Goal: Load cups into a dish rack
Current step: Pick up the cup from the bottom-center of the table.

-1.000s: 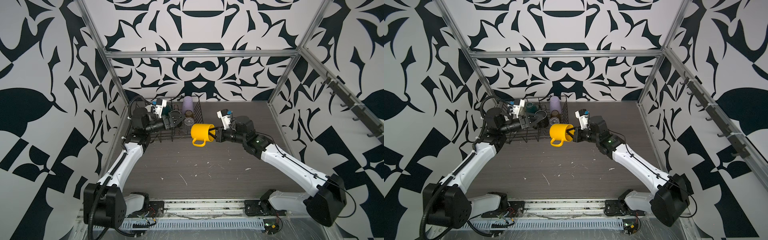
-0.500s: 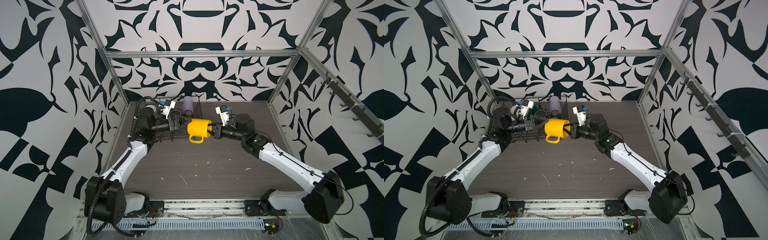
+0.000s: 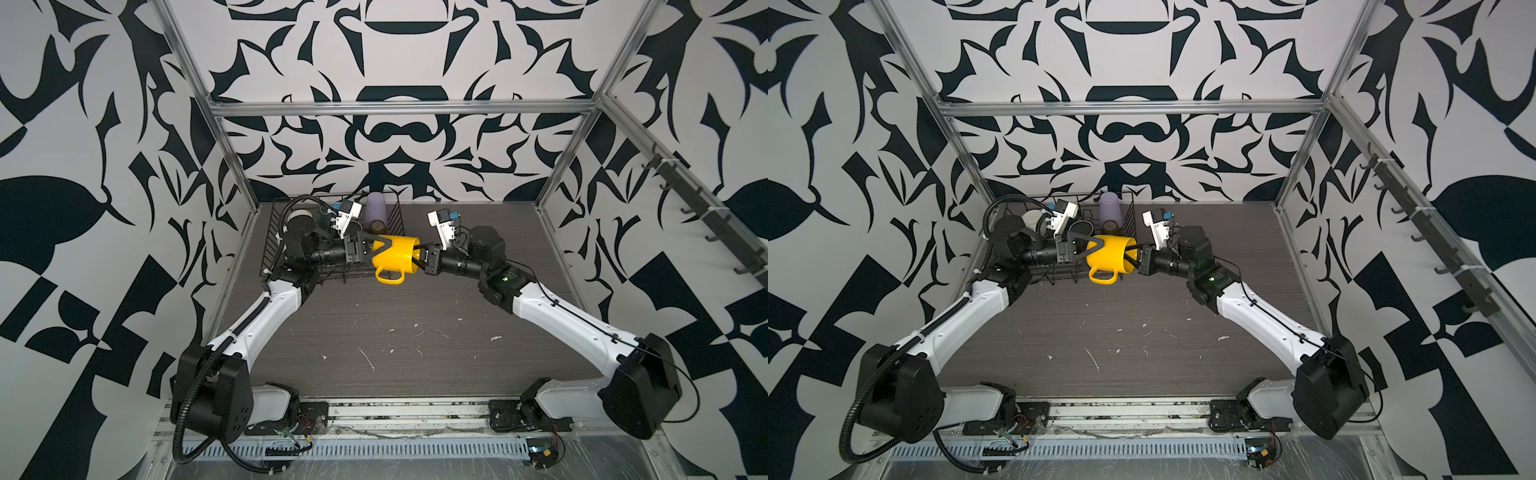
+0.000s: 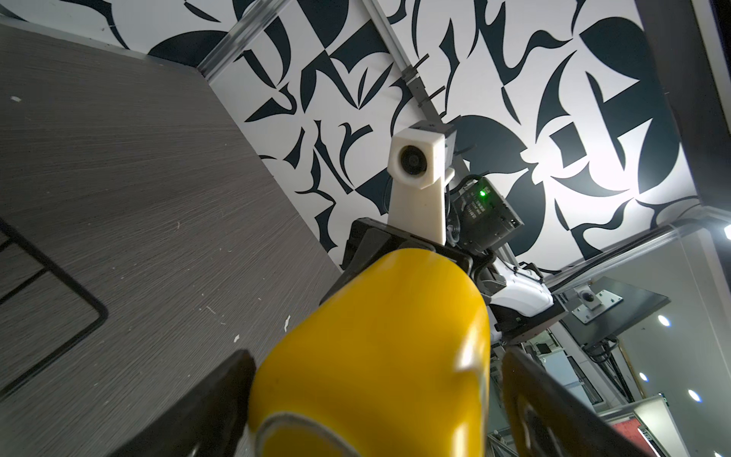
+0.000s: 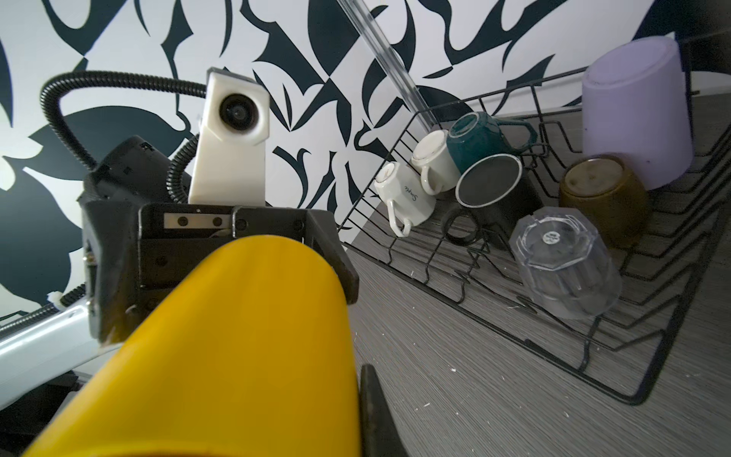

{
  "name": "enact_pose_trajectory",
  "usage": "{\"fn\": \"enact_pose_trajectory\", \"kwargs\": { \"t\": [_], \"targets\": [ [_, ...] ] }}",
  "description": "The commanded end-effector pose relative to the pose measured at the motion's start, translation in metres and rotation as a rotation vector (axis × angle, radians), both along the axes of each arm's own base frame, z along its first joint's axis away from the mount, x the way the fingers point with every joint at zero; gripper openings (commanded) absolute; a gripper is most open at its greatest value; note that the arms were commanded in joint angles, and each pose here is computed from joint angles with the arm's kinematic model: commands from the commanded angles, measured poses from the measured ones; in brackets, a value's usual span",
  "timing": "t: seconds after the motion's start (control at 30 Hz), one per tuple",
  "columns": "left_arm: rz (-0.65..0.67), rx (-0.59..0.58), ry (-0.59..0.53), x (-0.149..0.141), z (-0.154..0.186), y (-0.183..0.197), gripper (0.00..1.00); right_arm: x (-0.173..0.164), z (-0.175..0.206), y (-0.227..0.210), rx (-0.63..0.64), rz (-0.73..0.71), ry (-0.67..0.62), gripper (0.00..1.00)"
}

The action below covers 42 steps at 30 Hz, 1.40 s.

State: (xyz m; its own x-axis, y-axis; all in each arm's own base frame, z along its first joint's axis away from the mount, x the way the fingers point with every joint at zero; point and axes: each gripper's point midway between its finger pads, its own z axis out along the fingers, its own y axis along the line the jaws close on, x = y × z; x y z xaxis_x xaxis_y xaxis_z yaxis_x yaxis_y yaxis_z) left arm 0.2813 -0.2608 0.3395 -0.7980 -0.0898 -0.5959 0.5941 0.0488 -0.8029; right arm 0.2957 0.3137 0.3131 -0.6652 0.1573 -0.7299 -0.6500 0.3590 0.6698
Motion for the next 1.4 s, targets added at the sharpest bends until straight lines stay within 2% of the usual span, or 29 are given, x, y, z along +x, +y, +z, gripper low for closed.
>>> {"fn": "enact_pose_trajectory", "kwargs": {
  "t": [0.0,0.47,0.6,1.37],
  "targets": [
    [-0.114,-0.056,-0.066,-0.023,0.019,-0.007,1.00,-0.002,0.062,0.003,0.136,0.020,-0.154,0.00],
    [-0.242,-0.159,-0.073,-0.036,0.036,-0.013,0.98,0.001,0.062,0.012,0.154,0.047,-0.181,0.00],
    [-0.254,-0.153,-0.048,-0.034,0.030,-0.014,0.96,0.006,0.062,0.014,0.145,0.038,-0.192,0.00],
    [-0.267,-0.149,-0.076,-0.044,0.034,-0.011,0.97,0.021,0.061,0.001,0.095,0.013,-0.257,0.00]
  ]
}}
